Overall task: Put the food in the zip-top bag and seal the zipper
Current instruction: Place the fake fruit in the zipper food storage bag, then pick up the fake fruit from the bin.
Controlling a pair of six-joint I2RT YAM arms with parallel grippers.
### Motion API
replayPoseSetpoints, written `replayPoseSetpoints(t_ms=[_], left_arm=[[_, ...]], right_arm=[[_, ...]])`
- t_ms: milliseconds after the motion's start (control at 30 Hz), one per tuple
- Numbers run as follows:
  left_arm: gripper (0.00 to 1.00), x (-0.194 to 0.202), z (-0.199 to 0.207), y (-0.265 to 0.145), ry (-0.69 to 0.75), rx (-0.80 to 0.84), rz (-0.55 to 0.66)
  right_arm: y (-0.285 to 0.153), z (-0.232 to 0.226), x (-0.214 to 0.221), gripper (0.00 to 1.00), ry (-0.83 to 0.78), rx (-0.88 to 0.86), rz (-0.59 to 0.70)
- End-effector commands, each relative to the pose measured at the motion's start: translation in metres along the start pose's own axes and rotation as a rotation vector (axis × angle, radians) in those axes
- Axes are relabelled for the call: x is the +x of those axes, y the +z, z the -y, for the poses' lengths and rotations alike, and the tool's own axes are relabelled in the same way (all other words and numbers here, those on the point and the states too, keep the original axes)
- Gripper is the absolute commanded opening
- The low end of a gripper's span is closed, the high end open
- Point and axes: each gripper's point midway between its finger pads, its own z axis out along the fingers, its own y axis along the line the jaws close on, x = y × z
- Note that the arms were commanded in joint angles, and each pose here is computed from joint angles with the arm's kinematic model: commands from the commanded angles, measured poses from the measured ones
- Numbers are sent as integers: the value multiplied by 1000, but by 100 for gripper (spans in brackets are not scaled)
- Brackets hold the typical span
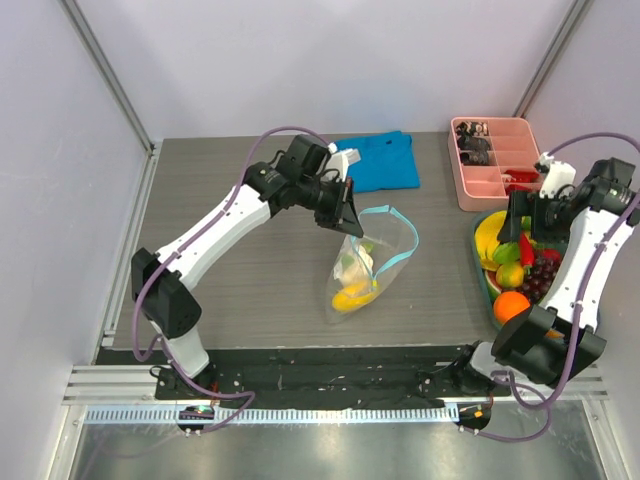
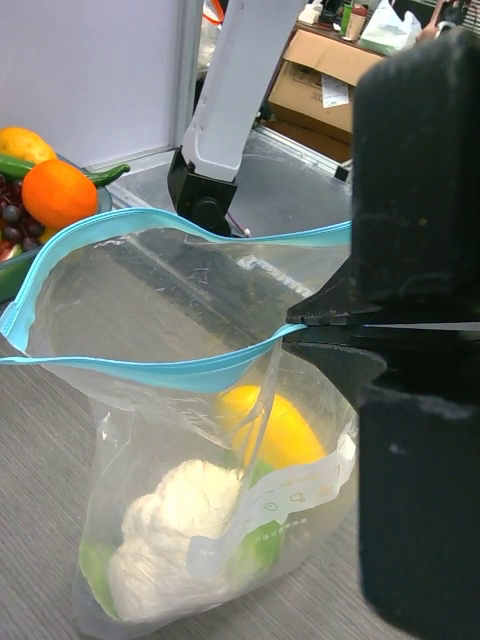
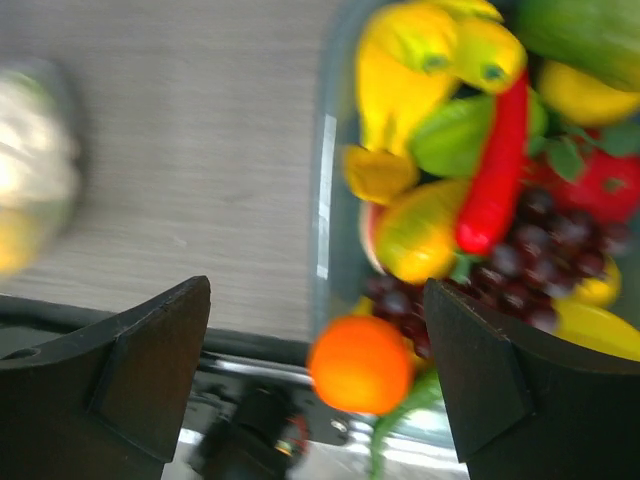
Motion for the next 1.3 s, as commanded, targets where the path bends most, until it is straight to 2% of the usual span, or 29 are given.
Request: replayPoseSetpoints(t_ms=[0,133,267,500,833,1033,1133,1167,1267], left_arm=[[0,-5,22,-18,65,54,51],[0,-6,22,-16,54,60,52],[0,-6,23,-15,52,68,52],[0,-6,23,-15,55,65,51],[0,-5,21,-14,48,63,46],[0,-6,21,-12,44,67,42],[0,-6,21,-11,47,68,41],[0,-5,21,-11,47,67,39],[0,-4,19,-11,45,64,36]], right_arm=[[-24,-3,78,92,-168,34,-246],[-21,6,134,91,-224,77,-418],[-10,12,160,92,-192,111,-480],[0,27,167,93,-173,188,-489],[19,39,182,92,-163,204,-535],[23,42,182,81,-167,206,-534],[24,41,179,71,-162,199,-529],[22,42,173,65,-163,202,-516],[13,36,154,57,-167,179,-464]])
